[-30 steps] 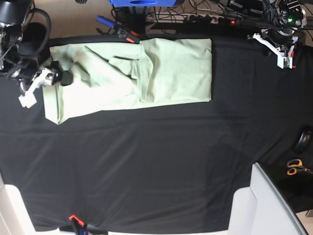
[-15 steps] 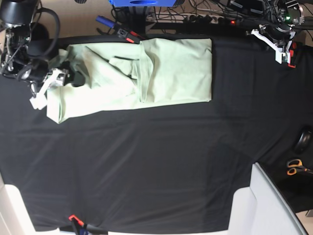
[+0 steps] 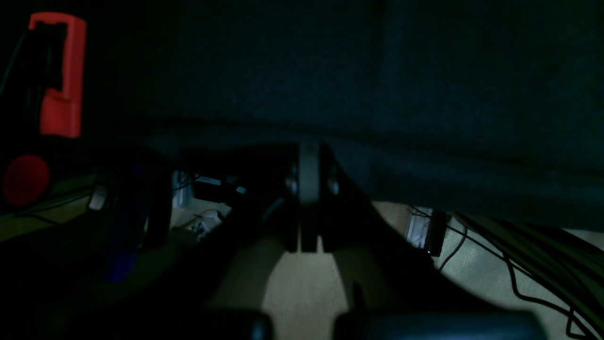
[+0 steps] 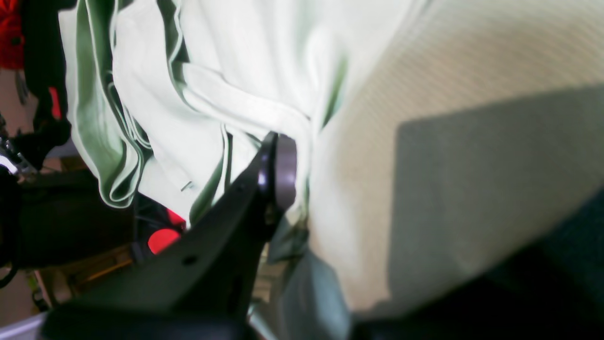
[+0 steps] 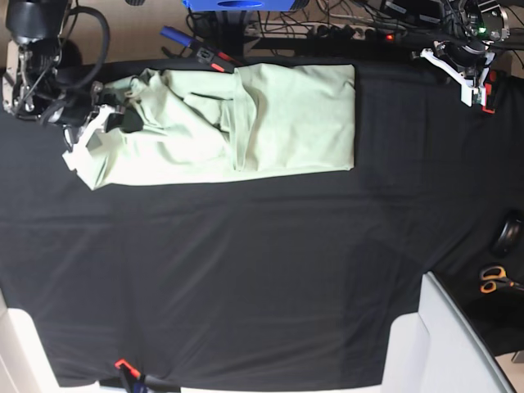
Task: Fold the T-shirt properly
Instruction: 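Fold the grasped end with the right gripper over the folded stack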
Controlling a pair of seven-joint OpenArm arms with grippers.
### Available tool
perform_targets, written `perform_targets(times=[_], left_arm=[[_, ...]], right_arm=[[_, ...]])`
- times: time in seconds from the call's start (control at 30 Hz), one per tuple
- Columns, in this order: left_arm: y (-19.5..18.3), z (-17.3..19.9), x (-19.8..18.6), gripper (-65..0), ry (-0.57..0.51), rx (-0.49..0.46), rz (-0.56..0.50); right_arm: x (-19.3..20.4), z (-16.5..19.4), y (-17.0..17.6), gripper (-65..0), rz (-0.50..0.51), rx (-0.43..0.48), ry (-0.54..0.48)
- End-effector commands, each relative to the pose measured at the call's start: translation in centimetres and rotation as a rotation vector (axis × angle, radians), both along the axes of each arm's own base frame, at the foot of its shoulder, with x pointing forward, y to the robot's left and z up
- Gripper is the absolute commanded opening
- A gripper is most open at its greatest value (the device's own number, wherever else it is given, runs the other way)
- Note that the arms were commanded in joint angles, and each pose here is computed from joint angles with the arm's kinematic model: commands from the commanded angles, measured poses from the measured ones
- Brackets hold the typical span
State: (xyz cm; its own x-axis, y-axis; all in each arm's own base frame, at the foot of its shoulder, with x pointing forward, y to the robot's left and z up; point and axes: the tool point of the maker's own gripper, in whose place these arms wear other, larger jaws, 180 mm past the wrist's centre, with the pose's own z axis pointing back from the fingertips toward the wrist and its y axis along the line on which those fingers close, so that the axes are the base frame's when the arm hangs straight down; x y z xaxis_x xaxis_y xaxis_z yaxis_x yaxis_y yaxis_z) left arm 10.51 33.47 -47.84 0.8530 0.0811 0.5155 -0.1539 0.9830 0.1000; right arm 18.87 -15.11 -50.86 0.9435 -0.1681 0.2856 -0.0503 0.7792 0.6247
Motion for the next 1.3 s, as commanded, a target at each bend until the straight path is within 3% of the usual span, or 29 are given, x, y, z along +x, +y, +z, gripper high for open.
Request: perform_targets(times=[0.0, 0.43, 0.63, 0.77, 0.97, 1.27], left_arm=[[0.6, 0.9, 0.6, -65.0, -0.029, 0.020, -0.009], [0.6, 0.9, 0.6, -65.0, -0.031, 0.021, -0.010], [0.6, 0.9, 0.7, -65.0, -0.032, 0.020, -0.010], [0.5, 0.9, 0.7, -65.0, -0.032, 0.019, -0.011], [0.5, 0.9, 0.7, -65.0, -0.033, 0.019, -0.013], [0.1, 2.0, 1.8, -65.0, -0.064, 0.032, -0.038]], right_arm=[[-1.7, -1.0, -1.1, -64.7, 0.039, -0.066, 0.073], [2.1, 2.1, -11.3, -64.7, 0.026, -0.270, -0.017], [2.8, 3.3, -13.6, -64.7, 0.038, -0.328, -0.033], [3.2, 3.9, -13.8, -64.9, 0.054, -0.349, -0.055], [3.4, 4.7, -12.3, -64.9, 0.139, -0.474, -0.098], [3.6, 5.4, -11.7, -64.9, 0.092, -0.783, -0.082]])
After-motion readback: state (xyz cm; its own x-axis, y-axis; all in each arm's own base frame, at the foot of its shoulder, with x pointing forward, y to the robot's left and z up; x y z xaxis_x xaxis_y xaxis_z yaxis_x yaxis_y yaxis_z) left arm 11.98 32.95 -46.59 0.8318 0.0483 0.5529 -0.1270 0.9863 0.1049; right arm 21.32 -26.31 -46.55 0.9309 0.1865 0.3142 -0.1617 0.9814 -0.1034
